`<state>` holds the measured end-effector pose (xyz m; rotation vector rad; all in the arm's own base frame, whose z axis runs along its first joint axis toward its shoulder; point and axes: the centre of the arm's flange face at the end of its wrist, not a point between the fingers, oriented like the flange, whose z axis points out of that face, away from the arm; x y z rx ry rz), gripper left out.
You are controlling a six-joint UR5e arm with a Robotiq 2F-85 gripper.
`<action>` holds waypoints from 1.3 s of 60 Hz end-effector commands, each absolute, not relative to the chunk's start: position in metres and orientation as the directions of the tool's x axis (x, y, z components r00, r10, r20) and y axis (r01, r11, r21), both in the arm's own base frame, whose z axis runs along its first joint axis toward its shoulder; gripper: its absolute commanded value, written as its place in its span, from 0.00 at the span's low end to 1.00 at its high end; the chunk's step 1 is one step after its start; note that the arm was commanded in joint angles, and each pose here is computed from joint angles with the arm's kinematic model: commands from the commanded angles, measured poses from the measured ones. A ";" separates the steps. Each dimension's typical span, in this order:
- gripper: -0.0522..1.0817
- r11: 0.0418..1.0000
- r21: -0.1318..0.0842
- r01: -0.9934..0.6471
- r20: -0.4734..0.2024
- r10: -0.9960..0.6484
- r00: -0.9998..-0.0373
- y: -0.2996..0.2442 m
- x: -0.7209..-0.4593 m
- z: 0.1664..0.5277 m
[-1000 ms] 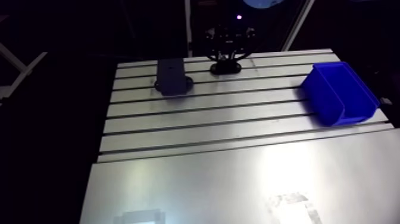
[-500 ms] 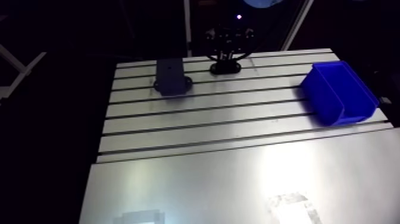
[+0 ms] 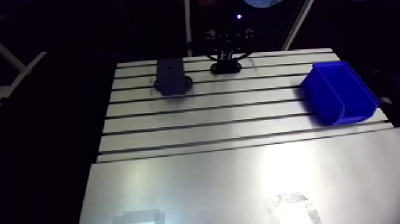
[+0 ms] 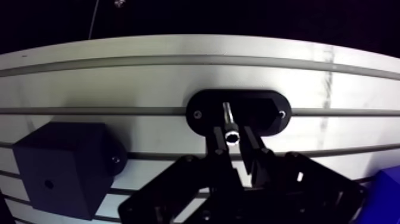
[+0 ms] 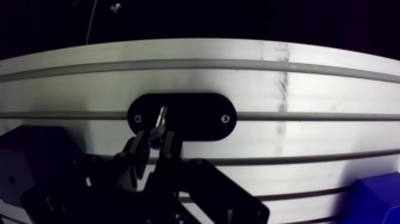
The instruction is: Pick up the M10 bolt and insert it into the hole until fully seated.
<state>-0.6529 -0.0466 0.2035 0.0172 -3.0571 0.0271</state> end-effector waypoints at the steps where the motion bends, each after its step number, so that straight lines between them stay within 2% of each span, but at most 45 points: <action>1: 0.80 1.000 -0.017 -0.023 0.087 -0.021 -0.996 -0.049 -0.654 0.204; 13: 0.84 1.000 -0.015 -0.026 0.106 -0.024 -0.994 -0.050 -0.656 0.215; 28: 0.88 0.999 -0.005 -0.033 0.156 -0.031 -0.987 -0.055 -0.654 0.251; 41: 0.98 0.999 0.004 -0.032 0.207 -0.033 -0.978 -0.054 -0.658 0.286; 48: 1.00 0.999 -0.004 -0.033 0.136 -0.032 -0.990 -0.054 -0.661 0.299; 58: 1.00 0.999 -0.013 -0.030 0.098 -0.029 -0.995 -0.059 -0.661 0.335; 68: 1.00 0.999 -0.024 -0.034 0.024 -0.034 -0.999 -0.067 -0.663 0.375; 78: 1.00 0.997 -0.034 -0.062 -0.040 -0.064 -0.997 -0.087 -0.658 0.395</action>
